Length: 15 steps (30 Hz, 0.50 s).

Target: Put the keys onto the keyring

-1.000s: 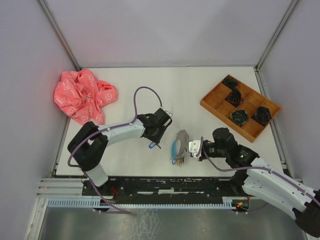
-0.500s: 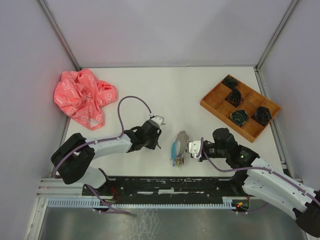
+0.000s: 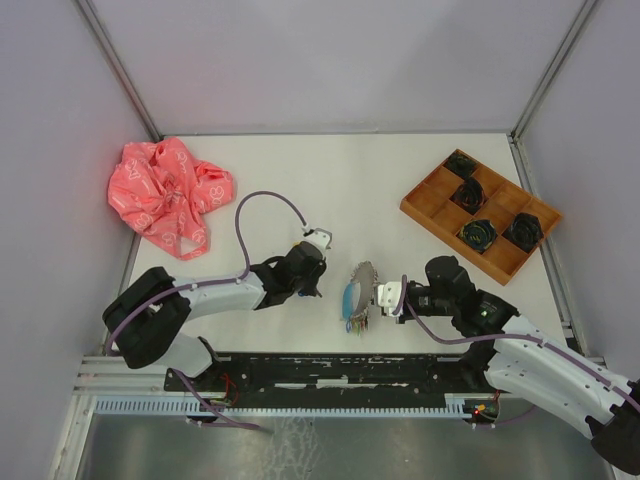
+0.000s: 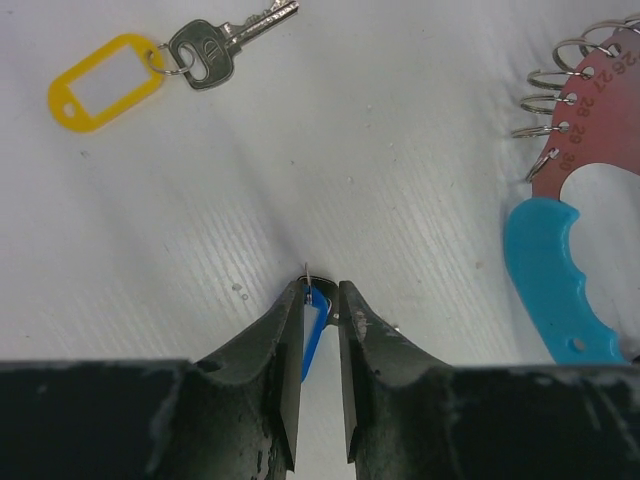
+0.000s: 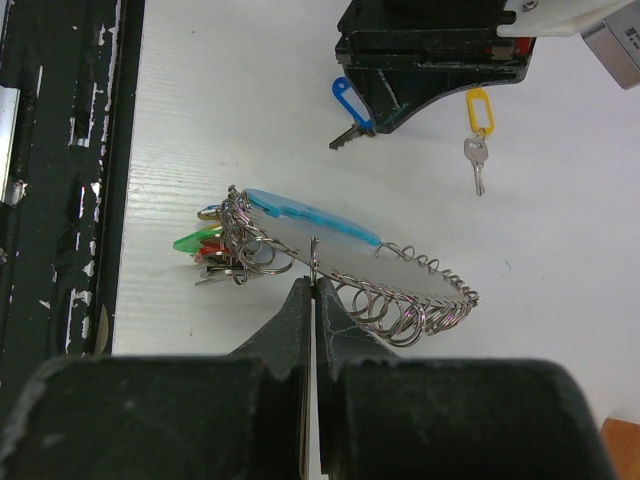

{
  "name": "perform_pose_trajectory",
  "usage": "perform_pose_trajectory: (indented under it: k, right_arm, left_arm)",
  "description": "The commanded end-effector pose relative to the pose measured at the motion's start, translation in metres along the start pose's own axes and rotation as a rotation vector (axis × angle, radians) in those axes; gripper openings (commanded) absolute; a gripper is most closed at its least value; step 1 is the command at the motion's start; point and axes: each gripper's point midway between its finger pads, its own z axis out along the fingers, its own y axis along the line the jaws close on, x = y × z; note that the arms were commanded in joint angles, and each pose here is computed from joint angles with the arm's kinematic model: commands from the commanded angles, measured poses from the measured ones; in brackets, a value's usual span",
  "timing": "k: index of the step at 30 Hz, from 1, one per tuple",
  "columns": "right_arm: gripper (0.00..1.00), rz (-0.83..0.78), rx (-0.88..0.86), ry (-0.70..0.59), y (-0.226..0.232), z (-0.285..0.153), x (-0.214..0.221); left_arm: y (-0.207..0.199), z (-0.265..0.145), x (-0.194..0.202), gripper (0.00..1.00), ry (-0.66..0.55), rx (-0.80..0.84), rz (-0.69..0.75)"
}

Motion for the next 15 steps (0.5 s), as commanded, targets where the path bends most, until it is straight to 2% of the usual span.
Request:
perform_pose_trajectory:
  k: [1, 15]
  right_arm:
    - [0.01, -0.042, 0.027, -0.071, -0.011, -0.002, -0.025]
    - [0.01, -0.039, 0.026, -0.069, -0.011, -0.002, -0.024]
  left_arm:
    - [0.005, 0.003, -0.011, 0.27, -0.047, -0.05, -0.021]
    - [0.005, 0.007, 0.0, 0.21, -0.008, -0.046, -0.023]
